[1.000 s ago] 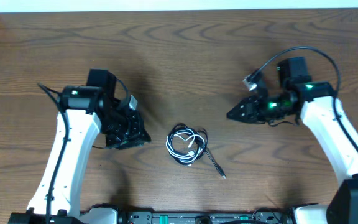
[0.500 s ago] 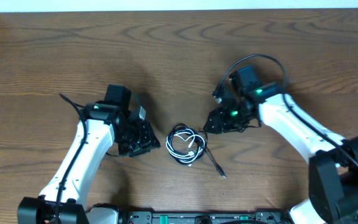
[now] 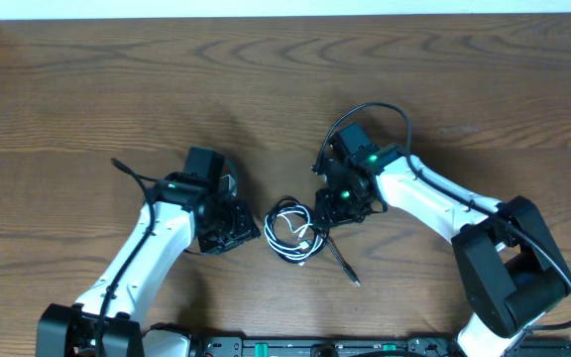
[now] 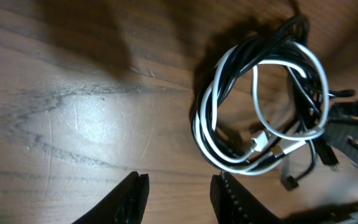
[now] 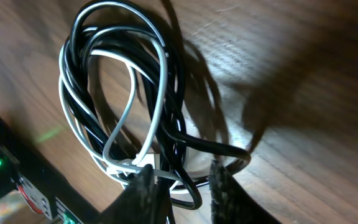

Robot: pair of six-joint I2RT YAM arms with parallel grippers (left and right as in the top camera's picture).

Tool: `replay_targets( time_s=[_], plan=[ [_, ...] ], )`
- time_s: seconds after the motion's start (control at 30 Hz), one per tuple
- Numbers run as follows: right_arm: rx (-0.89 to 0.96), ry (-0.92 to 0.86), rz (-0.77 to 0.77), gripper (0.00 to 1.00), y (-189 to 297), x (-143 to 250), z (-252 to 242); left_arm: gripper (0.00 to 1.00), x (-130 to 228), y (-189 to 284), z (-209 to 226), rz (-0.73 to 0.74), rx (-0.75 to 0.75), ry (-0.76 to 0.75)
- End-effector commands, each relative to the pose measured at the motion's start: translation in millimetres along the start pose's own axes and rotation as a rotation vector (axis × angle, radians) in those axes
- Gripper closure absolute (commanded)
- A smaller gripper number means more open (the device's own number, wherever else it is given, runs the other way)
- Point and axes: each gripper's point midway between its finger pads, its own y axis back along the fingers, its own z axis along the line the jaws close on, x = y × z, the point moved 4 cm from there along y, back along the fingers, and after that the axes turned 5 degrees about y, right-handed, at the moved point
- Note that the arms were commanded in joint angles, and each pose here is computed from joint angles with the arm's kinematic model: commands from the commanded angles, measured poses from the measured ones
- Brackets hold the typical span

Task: Untangle cables

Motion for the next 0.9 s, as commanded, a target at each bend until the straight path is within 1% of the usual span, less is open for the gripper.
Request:
replay_targets(
  time_s=[0.0, 0.07, 0.2, 0.27, 0.3, 0.33, 0.4, 0.47, 0.5, 0.57, 0.7, 0.87],
  plan=[
    [0.004, 0.023, 0.001, 0.84, -3.5, -1.5, 7.4, 0.62, 2.5, -7.9, 4.9, -0.017, -0.051, 0.016],
    [0.003, 0.029, 0.002, 0.9, -4.5, -1.2, 9.4, 0.61, 4.3, -10.9, 3.8, -0.017, -0.049, 0.018],
    [0.006, 0.003, 0.006, 0.99, -6.4, -0.1, 12.4, 0.61, 7.0, -15.2, 0.4, -0.017, -0.047, -0.004],
    [0.005, -0.003, 0.006, 0.99, -7.5, 0.1, 14.5, 0.61, 7.3, -16.7, 0.1, -0.02, -0.056, -0.005],
    [0.004, -0.002, 0.006, 0.96, -8.1, 0.2, 15.7, 0.62, 7.0, -17.4, 1.3, -0.025, -0.068, 0.0],
    [0.003, 0.001, 0.008, 0.9, -8.8, 0.7, 17.0, 0.62, 6.7, -18.0, 2.1, -0.028, -0.077, -0.002],
    [0.003, 0.009, 0.012, 0.81, -10.1, 2.0, 19.5, 0.62, 6.5, -19.7, 3.5, -0.032, -0.094, -0.003],
    [0.003, 0.018, 0.014, 0.66, -11.4, 2.6, 21.7, 0.61, 7.2, -21.2, 3.6, -0.026, -0.098, -0.005],
    [0.013, 0.023, 0.009, 0.61, -11.9, 1.9, 21.5, 0.61, 7.1, -21.6, 3.7, -0.025, -0.098, -0.004],
    [0.058, 0.032, -0.016, 0.59, -12.0, -2.5, 16.4, 0.61, 6.0, -22.5, 3.2, -0.027, -0.097, -0.005],
    [0.142, 0.05, -0.086, 0.59, -9.9, -15.8, 6.0, 0.62, 2.5, -25.0, 1.9, -0.036, -0.093, -0.009],
    [0.134, 0.054, -0.097, 0.69, -10.3, -18.0, 8.2, 0.62, 2.2, -31.7, 5.3, -0.016, -0.112, 0.02]
  ],
)
